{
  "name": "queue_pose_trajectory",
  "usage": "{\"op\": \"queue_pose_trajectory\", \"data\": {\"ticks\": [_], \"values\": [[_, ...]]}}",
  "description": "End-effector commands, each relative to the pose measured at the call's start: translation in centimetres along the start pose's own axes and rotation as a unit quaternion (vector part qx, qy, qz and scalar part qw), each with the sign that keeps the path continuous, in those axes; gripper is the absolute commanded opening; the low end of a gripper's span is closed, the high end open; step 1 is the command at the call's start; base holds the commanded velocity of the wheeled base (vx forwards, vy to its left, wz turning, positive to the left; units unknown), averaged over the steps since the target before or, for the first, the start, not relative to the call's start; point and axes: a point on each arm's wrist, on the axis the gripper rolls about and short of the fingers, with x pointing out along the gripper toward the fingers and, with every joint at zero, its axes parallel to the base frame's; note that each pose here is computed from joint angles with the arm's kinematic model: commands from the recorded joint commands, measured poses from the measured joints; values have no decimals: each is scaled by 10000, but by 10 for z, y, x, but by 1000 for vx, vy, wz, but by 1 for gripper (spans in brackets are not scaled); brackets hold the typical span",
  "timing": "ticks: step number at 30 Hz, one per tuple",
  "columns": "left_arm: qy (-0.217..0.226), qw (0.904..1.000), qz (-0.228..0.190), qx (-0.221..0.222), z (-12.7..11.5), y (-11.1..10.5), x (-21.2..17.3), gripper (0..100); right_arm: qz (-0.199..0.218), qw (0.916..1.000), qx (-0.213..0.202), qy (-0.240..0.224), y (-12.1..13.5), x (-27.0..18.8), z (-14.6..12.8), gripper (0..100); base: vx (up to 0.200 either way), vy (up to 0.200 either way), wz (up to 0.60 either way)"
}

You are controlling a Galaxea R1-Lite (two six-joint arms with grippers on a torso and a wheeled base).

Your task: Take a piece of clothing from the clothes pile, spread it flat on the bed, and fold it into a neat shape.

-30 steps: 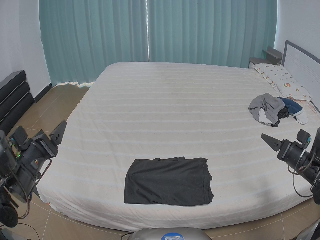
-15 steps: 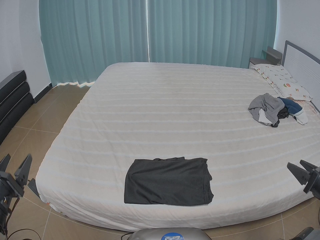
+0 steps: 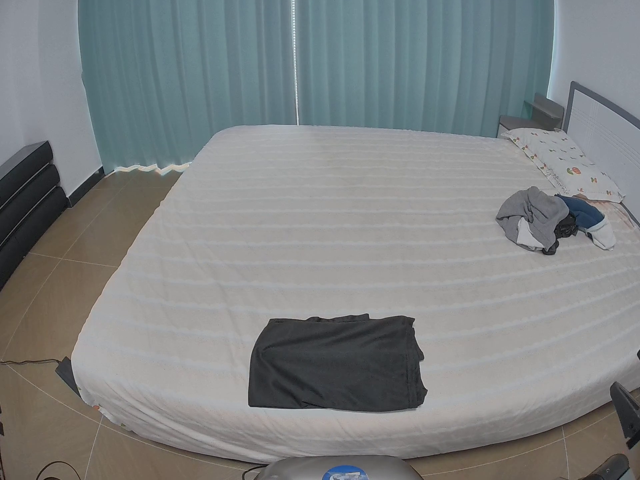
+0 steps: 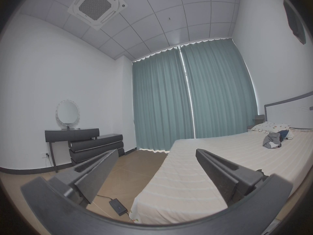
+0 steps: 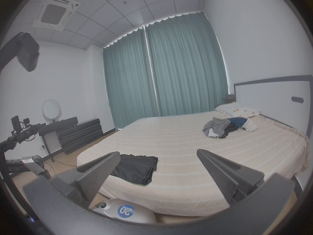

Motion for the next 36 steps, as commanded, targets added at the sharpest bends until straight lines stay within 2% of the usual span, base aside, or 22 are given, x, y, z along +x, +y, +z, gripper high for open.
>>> {"op": "queue_pose_trajectory", "data": {"ticks": [1, 3, 6, 15, 17, 20, 23, 24, 27, 31, 36], "values": [[-339, 9993, 169, -62, -3, 3, -15, 100, -154, 9989, -226, -379, 4, -20, -13, 100, 0, 0, 0], [-354, 9992, 164, -75, -3, 3, -15, 100, -192, 9987, -269, -396, 5, -23, -16, 100, 0, 0, 0], [-337, 9993, 137, -105, -5, 3, -14, 100, -294, 9971, -558, -425, 5, -23, -21, 100, 0, 0, 0], [-425, 9985, 244, -251, 2, 5, -17, 100, -279, 9961, -731, -397, 4, -22, -23, 100, 0, 0, 0], [-330, 9990, 201, -212, -3, 3, -15, 100, -298, 9958, -852, -167, 2, -17, -35, 100, 0, 0, 0], [-306, 9992, 160, -202, -6, 2, -14, 100, -422, 9944, -957, -127, -1, -11, -45, 100, 0, 0, 0], [-278, 9994, -61, -183, -10, 1, -13, 100, -606, 9921, -1039, -352, -4, -6, -51, 100, 0, 0, 0], [-254, 9989, -373, -161, -17, -3, -10, 100, -695, 9894, -1167, -504, -6, -2, -57, 100, 0, 0, 0], [-322, 9979, -541, -148, -33, -8, -5, 100, -840, 9877, -1161, -626, -6, -2, -55, 100, 0, 0, 0], [-318, 9971, -687, -67, -52, -12, -1, 100, -1029, 9873, -1106, -485, -8, -2, -58, 100, 0, 0, 0], [-290, 9958, -868, -65, -54, -13, -1, 100, -1110, 9879, -1012, -379, -8, -2, -60, 100, 0, 0, 0]]}}
